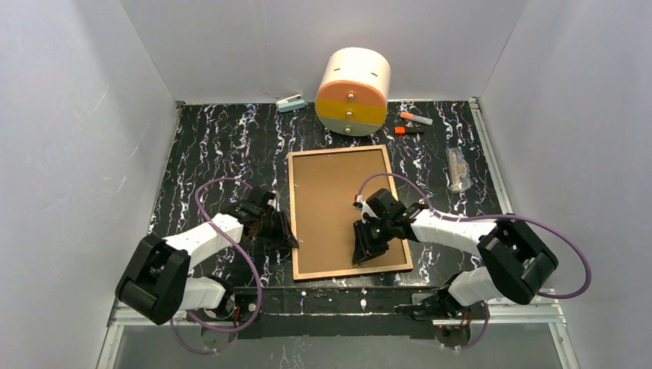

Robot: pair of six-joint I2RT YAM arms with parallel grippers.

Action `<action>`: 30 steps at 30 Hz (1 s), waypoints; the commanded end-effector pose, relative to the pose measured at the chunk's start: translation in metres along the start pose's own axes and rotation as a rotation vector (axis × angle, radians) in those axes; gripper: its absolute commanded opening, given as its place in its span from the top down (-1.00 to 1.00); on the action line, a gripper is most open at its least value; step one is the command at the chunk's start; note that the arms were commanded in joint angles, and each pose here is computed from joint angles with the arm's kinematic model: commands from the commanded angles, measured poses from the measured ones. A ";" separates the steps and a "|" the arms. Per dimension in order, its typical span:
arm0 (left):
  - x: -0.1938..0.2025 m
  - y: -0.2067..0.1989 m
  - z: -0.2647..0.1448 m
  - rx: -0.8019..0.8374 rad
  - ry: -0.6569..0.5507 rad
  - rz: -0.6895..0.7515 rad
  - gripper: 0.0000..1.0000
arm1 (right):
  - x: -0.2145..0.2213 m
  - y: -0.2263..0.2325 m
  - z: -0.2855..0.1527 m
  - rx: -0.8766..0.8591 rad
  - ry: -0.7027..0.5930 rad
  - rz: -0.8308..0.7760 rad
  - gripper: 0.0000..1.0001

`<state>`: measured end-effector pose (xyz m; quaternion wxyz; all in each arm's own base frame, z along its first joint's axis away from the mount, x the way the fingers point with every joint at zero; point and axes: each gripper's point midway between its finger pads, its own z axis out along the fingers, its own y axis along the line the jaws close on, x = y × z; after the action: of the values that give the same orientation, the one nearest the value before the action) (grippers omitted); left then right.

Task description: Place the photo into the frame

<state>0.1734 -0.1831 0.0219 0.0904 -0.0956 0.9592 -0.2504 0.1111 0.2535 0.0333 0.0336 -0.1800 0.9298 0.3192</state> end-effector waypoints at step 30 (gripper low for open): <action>-0.006 0.024 -0.005 -0.127 -0.047 0.021 0.41 | -0.045 0.028 -0.043 0.035 -0.228 -0.009 0.09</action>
<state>0.1738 -0.1812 0.0217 0.0923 -0.0974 0.9607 -0.2431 0.1169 0.2487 0.0620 0.0692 -0.1644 0.9344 0.3084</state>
